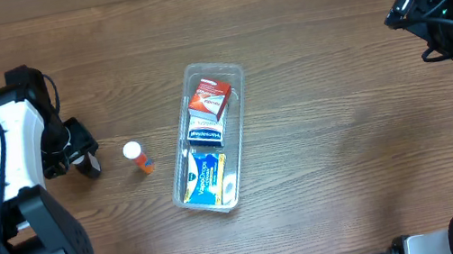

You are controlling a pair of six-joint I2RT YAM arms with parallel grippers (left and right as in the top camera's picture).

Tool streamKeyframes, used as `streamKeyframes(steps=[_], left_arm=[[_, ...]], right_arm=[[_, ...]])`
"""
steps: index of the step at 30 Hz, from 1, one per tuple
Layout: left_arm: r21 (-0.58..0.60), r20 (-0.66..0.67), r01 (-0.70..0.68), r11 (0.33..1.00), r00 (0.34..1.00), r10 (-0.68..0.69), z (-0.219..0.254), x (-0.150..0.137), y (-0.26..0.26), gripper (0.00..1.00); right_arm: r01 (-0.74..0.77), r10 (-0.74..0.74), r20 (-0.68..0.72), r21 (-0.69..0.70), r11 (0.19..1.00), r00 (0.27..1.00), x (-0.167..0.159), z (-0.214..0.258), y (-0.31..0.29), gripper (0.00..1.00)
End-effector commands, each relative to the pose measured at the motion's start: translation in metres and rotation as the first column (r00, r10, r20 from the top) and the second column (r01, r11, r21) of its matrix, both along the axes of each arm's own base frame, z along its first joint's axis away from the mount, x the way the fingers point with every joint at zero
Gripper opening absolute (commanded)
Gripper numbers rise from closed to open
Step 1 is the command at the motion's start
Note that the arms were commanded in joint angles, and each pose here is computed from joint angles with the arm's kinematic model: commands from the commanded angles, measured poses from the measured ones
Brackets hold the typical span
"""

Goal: Pack container
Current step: 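Grasp the dark brown bottle with the left gripper, then place the brown bottle into the container and release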

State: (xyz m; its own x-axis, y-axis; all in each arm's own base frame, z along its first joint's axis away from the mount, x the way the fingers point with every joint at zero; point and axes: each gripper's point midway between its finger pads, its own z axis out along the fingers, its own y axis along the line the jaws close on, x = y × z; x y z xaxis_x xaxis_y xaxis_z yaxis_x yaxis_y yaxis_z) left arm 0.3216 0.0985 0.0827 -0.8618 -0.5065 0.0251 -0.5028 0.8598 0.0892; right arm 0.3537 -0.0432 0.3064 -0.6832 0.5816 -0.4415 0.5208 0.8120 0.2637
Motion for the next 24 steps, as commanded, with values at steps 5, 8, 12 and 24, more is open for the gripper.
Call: streamKeyframes(steps=[5,8,12,24], left_arm=[[0.004,0.024,0.025,1.0,0.999,-0.025,-0.008,0.014,0.005,0.33],[0.006,0.033,0.033,0.999,0.999,-0.033,-0.005,0.016,0.006,0.23],[0.011,0.049,0.046,0.999,0.998,-0.046,0.035,0.018,0.001,0.1],[0.023,0.548,0.622,0.783,0.647,-0.53,0.225,0.017,-0.225,0.16]], right_arm=[[-0.002,0.002,0.017,0.003,1.0,1.0,0.0,0.005,0.001,1.0],[-0.002,0.002,0.017,0.003,1.0,1.0,0.0,0.005,0.001,1.0],[-0.002,0.002,0.016,0.003,1.0,1.0,0.0,0.005,0.001,1.0],[-0.002,0.002,0.017,0.003,1.0,1.0,0.0,0.005,0.001,1.0]])
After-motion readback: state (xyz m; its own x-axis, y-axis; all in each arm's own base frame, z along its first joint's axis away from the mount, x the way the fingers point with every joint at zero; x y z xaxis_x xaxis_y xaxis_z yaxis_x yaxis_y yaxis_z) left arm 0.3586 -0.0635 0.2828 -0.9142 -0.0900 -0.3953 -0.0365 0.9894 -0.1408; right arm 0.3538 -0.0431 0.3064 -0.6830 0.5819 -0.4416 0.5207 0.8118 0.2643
